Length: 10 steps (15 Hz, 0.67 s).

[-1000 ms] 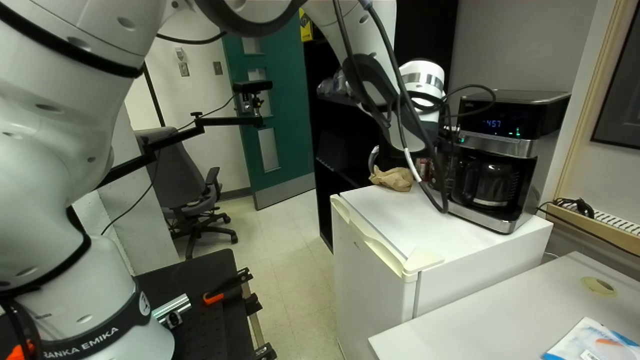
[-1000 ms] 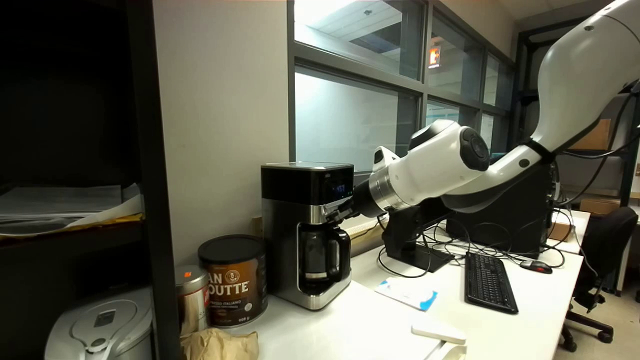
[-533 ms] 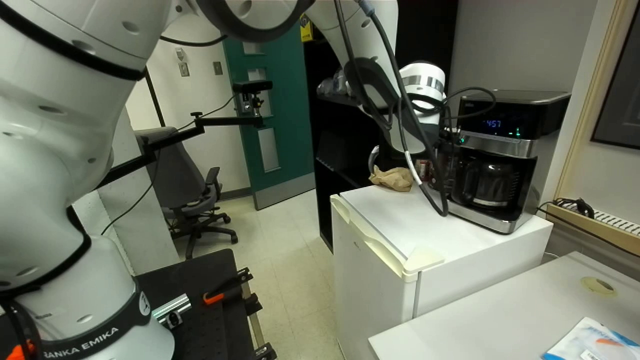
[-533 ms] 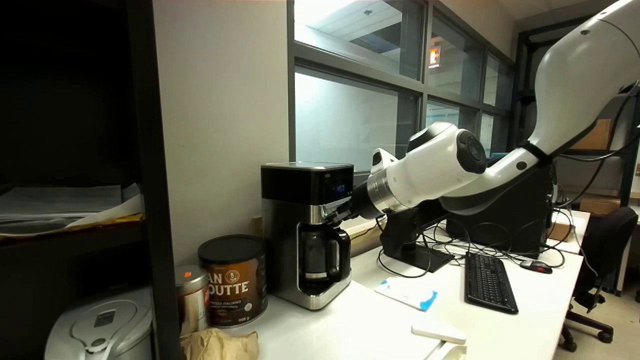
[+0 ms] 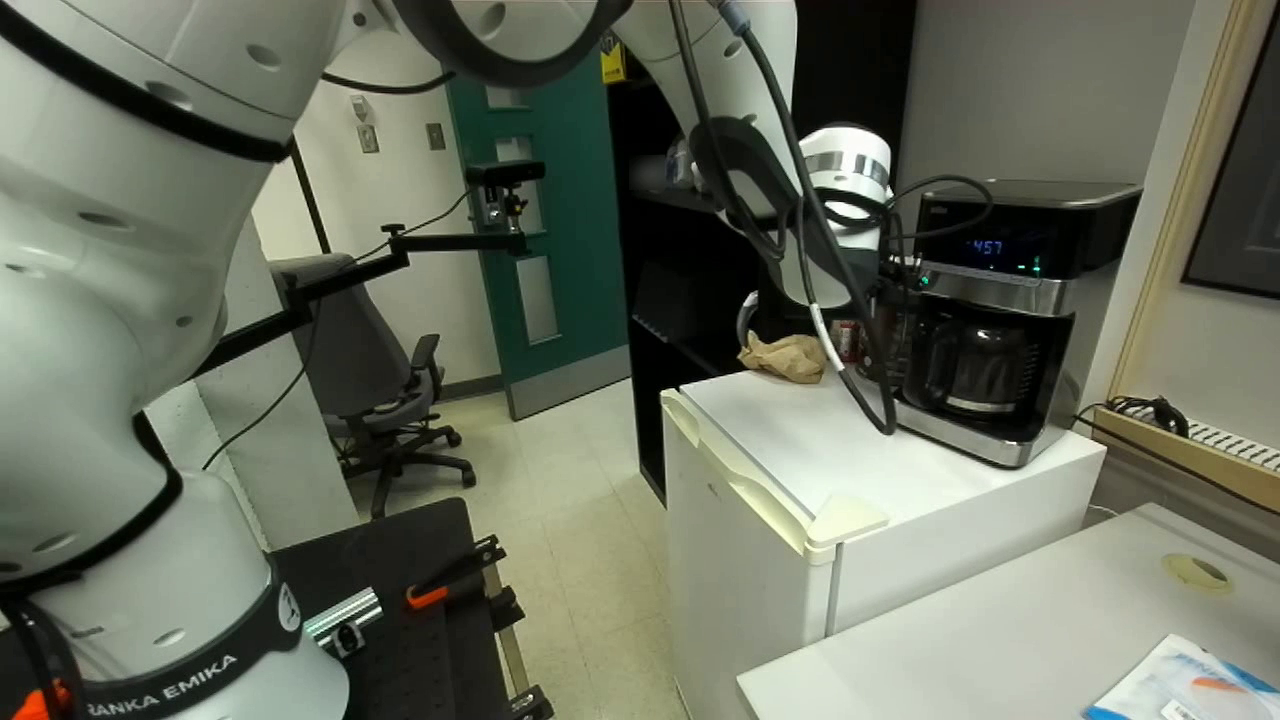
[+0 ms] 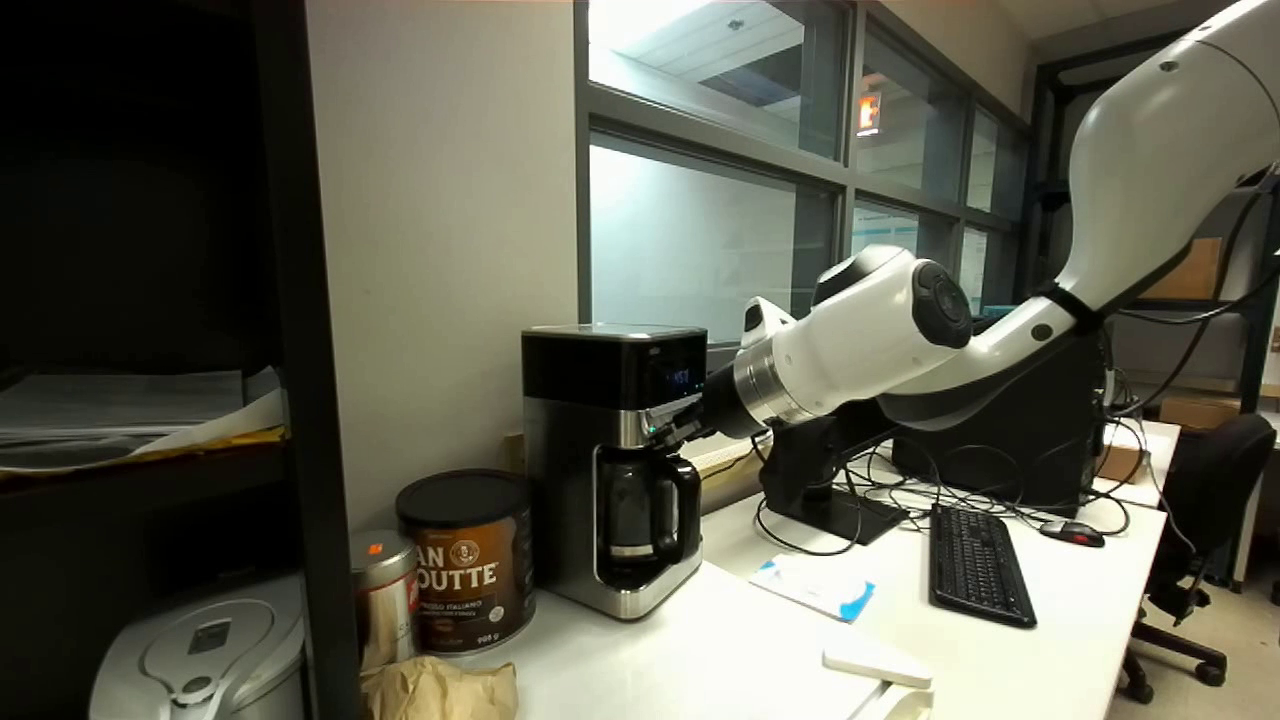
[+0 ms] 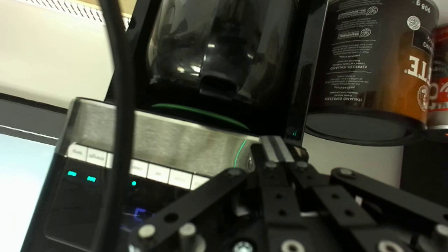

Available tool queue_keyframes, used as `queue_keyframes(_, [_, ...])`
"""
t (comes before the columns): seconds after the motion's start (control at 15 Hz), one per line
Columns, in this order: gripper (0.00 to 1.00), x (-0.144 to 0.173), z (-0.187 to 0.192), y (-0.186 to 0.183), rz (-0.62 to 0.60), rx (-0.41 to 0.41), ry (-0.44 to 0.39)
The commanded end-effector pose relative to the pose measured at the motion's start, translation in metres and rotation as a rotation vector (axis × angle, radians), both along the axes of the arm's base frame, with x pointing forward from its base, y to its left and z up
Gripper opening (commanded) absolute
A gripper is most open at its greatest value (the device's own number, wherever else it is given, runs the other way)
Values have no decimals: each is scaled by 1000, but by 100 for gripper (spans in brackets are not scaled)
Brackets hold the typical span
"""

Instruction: Press the button on the left side of the coffee machine

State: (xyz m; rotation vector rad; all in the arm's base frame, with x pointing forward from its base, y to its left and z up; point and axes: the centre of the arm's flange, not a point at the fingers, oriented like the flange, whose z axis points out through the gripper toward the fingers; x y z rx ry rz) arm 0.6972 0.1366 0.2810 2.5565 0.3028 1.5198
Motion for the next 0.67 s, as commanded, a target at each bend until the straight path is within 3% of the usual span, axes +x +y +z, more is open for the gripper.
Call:
queue_keyframes(0.0, [0,16,9,-2,-18,7,-37])
queue_keyframes(0.6, [0,17,14,-16,-33,2,-41])
